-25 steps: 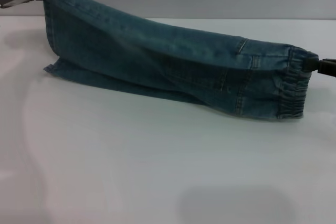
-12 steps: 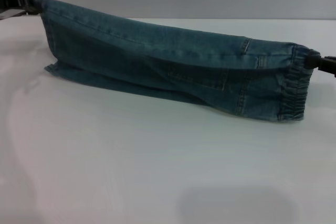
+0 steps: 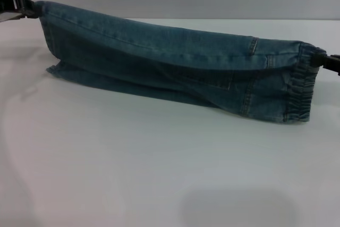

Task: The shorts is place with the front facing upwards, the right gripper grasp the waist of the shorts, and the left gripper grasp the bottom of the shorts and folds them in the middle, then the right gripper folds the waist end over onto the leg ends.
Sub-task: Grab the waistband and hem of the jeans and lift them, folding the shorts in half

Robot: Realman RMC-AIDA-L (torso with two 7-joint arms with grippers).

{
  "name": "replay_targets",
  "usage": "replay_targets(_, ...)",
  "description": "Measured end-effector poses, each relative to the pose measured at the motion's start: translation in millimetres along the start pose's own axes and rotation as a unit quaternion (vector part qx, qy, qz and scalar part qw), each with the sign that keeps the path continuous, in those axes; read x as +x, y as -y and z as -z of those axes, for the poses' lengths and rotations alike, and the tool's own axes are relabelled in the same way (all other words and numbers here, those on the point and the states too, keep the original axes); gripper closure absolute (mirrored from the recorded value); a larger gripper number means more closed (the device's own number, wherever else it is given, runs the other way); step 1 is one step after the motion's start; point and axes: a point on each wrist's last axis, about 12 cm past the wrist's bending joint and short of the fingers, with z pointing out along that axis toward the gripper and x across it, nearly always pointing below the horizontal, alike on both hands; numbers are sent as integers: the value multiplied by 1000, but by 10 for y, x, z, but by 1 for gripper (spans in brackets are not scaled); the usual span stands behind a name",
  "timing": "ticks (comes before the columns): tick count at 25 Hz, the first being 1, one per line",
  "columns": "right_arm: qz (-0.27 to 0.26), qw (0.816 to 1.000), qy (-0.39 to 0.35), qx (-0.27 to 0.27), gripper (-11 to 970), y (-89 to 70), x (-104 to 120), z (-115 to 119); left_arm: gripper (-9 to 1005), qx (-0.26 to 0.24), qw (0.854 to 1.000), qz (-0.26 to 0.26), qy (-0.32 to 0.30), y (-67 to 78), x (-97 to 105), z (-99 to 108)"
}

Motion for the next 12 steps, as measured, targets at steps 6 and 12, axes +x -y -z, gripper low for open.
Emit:
replay_targets(6, 7, 1000, 4, -3, 958, -17, 3, -20, 883, 13, 1000, 2, 9, -19, -18, 116)
replay_targets(12, 22, 999, 0, -31, 957, -79, 17, 0, 882, 34, 999, 8, -1, -42, 24, 199)
